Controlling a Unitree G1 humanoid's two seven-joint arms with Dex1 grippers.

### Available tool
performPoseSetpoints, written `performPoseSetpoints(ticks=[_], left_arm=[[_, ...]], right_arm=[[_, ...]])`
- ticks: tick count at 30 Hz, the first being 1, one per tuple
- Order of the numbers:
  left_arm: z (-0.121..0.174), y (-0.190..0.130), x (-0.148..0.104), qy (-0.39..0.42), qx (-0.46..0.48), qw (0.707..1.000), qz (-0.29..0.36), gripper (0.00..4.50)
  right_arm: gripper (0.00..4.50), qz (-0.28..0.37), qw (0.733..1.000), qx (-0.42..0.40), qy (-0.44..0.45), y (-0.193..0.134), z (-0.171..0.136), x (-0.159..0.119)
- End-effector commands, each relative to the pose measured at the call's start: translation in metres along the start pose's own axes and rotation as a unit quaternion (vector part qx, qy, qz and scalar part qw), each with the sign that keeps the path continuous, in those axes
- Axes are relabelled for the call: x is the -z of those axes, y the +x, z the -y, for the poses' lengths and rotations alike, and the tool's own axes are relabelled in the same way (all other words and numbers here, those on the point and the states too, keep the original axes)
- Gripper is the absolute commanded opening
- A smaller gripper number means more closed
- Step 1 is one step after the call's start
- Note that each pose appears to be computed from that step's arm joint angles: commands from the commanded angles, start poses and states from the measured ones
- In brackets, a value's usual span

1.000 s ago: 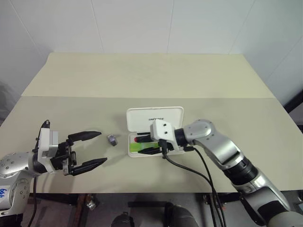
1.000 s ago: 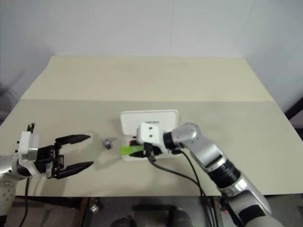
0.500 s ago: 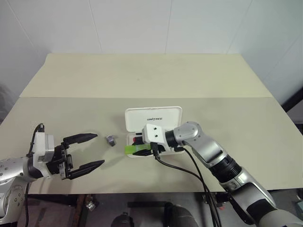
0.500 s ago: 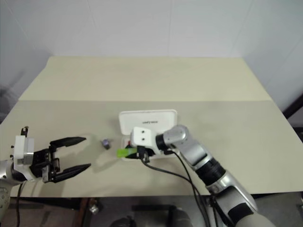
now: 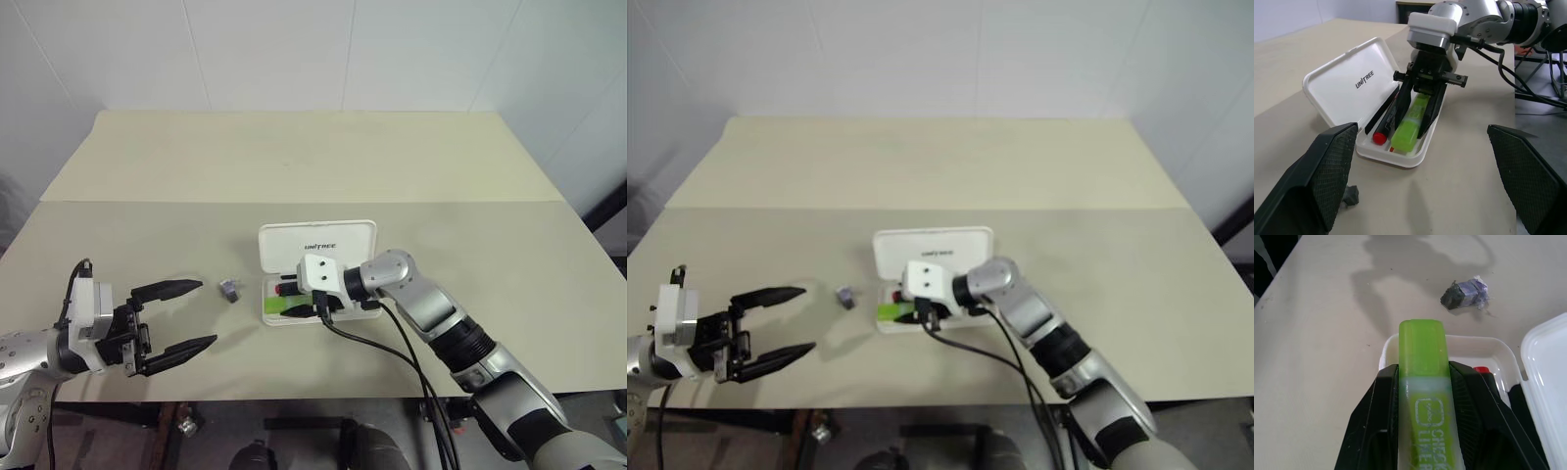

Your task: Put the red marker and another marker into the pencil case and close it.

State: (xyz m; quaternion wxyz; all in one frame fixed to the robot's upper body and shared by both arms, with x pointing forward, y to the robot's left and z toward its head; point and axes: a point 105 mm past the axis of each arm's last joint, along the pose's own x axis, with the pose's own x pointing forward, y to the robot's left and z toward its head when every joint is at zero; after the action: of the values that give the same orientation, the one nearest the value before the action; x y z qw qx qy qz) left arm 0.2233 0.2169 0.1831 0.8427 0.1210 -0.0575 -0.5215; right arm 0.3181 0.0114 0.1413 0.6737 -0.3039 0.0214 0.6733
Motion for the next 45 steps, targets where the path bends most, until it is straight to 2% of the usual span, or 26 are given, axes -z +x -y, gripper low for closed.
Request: performPoseSetpoints(ticks=[1, 4, 14, 18, 21, 24, 28, 35, 40, 45], left_arm=[[0.000, -0.003, -0.012, 0.022, -0.003, 1.000, 0.010, 4.50], [-0.001, -0.002, -0.012, 0.022, -0.004, 1.000, 0.010, 4.50], [-0.003, -0.001, -0.012, 0.021, -0.007, 1.000, 0.012, 4.50], [-0.003, 0.002, -0.012, 0.022, -0.013, 1.000, 0.015, 4.50], [-0.004, 0.006, -0.010, 0.028, -0.032, 0.999, 0.009, 4.50], [-0.010, 0.009, -0.006, 0.022, -0.091, 0.996, 0.003, 4.50], [-0.012, 0.011, 0.008, -0.004, -0.177, 0.984, -0.020, 4.50], [-0.022, 0.024, 0.019, -0.039, -0.295, 0.954, -0.041, 4.50], [-0.031, 0.034, 0.033, -0.086, -0.360, 0.927, -0.066, 4.50], [-0.033, 0.048, 0.042, -0.118, -0.385, 0.909, -0.103, 4.50]], right_arm=[[1.12, 0.020, 1.000, 0.010, -0.020, -0.008, 0.007, -0.014], [1.12, 0.019, 1.000, 0.006, -0.018, -0.010, 0.004, -0.013], [4.48, 0.007, 1.000, 0.010, -0.017, -0.017, 0.007, -0.009], [4.48, 0.019, 1.000, 0.017, -0.016, -0.022, 0.011, -0.015], [4.48, 0.057, 0.998, 0.021, -0.015, -0.031, 0.013, -0.027], [4.48, 0.131, 0.991, -0.009, -0.011, -0.049, 0.000, -0.047], [4.48, 0.180, 0.983, -0.013, 0.013, -0.077, -0.008, -0.056], [4.48, 0.141, 0.989, 0.012, 0.049, -0.112, -0.005, -0.028], [4.48, 0.120, 0.990, 0.048, 0.054, -0.120, 0.006, -0.016], [4.48, 0.109, 0.990, 0.064, 0.056, -0.125, 0.010, -0.010]])
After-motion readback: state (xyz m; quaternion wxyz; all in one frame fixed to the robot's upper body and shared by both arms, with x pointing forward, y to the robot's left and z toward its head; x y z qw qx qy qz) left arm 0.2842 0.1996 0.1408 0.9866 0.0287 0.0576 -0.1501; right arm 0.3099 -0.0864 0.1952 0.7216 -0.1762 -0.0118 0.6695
